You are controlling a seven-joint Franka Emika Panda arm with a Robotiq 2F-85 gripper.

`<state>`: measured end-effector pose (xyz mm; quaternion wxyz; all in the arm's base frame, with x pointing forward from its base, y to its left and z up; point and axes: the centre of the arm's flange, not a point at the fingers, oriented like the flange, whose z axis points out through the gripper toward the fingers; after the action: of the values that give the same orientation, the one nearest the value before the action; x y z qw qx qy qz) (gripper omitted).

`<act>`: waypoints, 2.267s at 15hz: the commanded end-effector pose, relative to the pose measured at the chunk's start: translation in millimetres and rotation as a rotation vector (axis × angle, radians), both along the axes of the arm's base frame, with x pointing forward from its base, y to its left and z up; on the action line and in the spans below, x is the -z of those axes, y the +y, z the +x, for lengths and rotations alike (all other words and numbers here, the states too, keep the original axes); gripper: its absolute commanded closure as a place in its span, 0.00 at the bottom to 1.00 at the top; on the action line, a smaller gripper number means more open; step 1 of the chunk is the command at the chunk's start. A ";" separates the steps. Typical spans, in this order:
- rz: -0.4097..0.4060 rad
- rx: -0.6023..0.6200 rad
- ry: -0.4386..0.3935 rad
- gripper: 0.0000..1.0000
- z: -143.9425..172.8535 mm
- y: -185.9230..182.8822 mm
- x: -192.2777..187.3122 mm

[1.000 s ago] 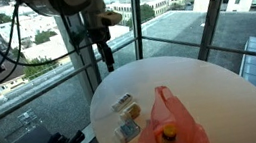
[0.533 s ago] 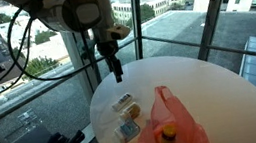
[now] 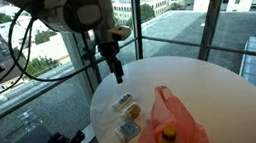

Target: Put the white bottle into the carrier bag

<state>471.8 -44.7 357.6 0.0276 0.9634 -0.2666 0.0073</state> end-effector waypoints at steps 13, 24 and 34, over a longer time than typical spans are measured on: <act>0.051 -0.094 0.007 0.00 22.4 -78.5 86.7; 0.041 -0.101 0.072 0.00 18.2 -80.2 160.4; 0.023 -0.094 0.096 0.26 21.1 -78.7 184.8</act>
<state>484.9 -120.3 176.6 0.0218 0.9731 -0.2247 -0.0465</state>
